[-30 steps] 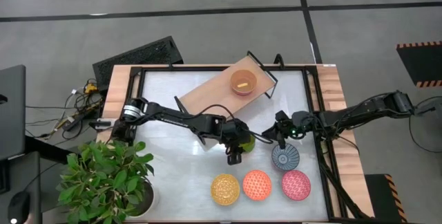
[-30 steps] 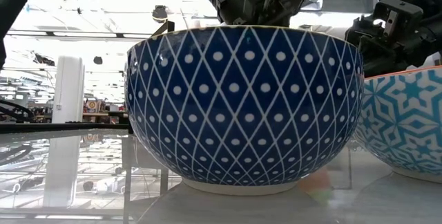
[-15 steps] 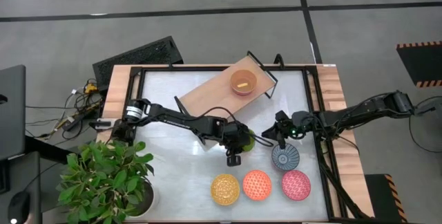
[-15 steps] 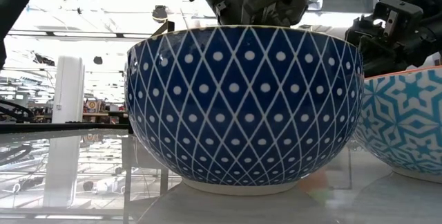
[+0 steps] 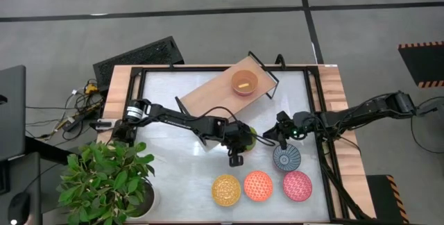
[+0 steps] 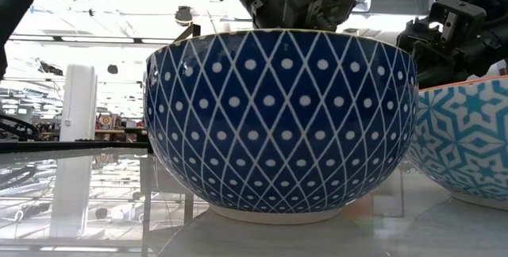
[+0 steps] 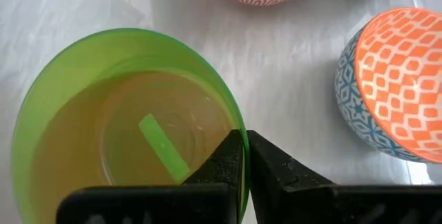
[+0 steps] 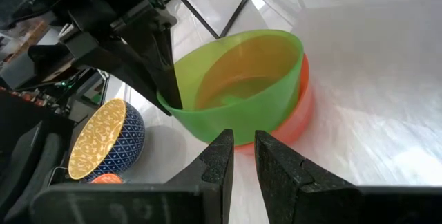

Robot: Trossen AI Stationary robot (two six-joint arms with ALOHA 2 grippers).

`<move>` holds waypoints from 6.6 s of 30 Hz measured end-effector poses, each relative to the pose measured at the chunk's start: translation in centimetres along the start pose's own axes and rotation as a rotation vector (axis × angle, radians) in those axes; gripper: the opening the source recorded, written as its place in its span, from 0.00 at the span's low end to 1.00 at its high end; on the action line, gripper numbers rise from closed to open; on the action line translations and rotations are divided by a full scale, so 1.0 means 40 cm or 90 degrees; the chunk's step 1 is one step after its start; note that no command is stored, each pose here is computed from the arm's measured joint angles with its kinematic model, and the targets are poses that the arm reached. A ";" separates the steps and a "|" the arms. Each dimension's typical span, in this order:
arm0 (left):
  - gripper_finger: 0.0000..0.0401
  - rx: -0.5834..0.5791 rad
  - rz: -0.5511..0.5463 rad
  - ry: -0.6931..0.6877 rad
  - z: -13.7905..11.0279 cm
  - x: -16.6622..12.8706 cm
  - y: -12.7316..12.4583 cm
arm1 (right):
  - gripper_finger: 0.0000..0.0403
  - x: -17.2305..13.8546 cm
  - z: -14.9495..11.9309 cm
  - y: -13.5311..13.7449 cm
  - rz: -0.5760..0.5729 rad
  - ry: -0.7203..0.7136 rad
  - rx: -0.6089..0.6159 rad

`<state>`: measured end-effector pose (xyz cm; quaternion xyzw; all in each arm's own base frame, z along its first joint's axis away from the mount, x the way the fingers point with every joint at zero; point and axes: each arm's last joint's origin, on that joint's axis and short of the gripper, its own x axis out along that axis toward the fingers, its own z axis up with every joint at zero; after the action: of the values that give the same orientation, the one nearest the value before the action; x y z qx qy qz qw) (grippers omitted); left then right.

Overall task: Place and stack bowls onto a shelf
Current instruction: Stack the green bowl on top of the yellow bowl on the shelf, then stack the orange bowl on top of the green bowl on the shelf

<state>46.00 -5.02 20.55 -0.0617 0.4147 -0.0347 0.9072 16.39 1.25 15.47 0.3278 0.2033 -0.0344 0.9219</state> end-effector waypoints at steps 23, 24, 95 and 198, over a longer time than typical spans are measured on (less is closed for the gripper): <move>0.00 0.086 0.000 -0.155 0.090 -0.159 -0.019 | 0.21 0.000 0.005 -0.011 -0.030 -0.013 0.005; 0.00 0.098 -0.002 -0.171 0.097 -0.170 -0.020 | 0.21 0.000 0.006 -0.012 -0.031 -0.014 0.006; 0.21 0.247 0.253 -0.127 0.113 -0.319 0.349 | 0.21 0.000 0.005 -0.014 -0.035 -0.012 0.025; 0.27 0.231 0.067 0.138 -0.080 0.074 -0.015 | 0.21 0.000 -0.002 -0.018 -0.047 0.005 0.023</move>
<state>45.51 -6.23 16.35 0.1284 0.4994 -0.0674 0.8541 16.22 0.76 15.00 0.3370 0.2180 -0.0707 0.9132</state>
